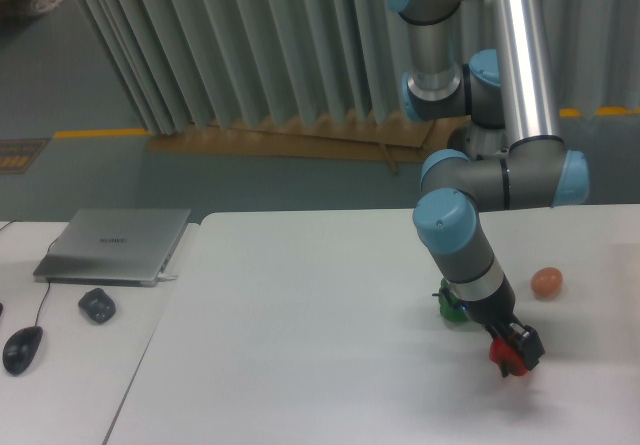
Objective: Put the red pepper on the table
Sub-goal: 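Lower the gripper holding a red pepper beside the green pepper, then open the gripper to release the red pepper onto the table, then raise the open gripper away from the red pepper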
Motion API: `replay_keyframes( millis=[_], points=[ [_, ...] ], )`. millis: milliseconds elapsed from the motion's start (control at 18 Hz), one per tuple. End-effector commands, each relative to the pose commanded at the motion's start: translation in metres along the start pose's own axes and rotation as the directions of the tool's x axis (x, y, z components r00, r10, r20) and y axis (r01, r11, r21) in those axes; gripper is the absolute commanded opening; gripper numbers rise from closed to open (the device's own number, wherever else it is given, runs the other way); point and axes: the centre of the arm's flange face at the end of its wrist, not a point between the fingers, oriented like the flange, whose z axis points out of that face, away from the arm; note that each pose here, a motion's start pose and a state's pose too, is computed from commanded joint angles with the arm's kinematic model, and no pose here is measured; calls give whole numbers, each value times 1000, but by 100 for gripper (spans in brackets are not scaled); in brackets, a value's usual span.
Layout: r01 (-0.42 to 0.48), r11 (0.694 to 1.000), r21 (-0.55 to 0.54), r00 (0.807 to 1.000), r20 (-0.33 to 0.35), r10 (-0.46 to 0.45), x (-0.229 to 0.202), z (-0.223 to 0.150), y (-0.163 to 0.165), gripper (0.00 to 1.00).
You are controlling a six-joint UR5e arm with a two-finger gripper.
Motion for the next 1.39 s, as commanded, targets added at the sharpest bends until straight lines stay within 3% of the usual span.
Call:
replay_keyframes(
  millis=[111,167,556,722,944,1056,1111,1222,1389],
  points=[
    [0,1000,5,1000,8,0,-2,-6,3,92],
    [3,1000,7,1000,10,-3,-3,-8,4,100],
    [11,1000,24,999,32,-12,-9,-27,17,100],
    [-38,999,34,998,55,36,-24,-51,47,100],
    [-85,996,7,996,5,85,-49,-57,106,100],
    [-117,987,114,992,-34,121,-67,-54,132,100],
    [-142,973,183,984,-78,158,-75,-53,149,100],
    [-211,954,214,964,-117,240,-79,-51,160,100],
    [-301,919,253,931,-131,341,-90,-47,177,100]
  ],
)
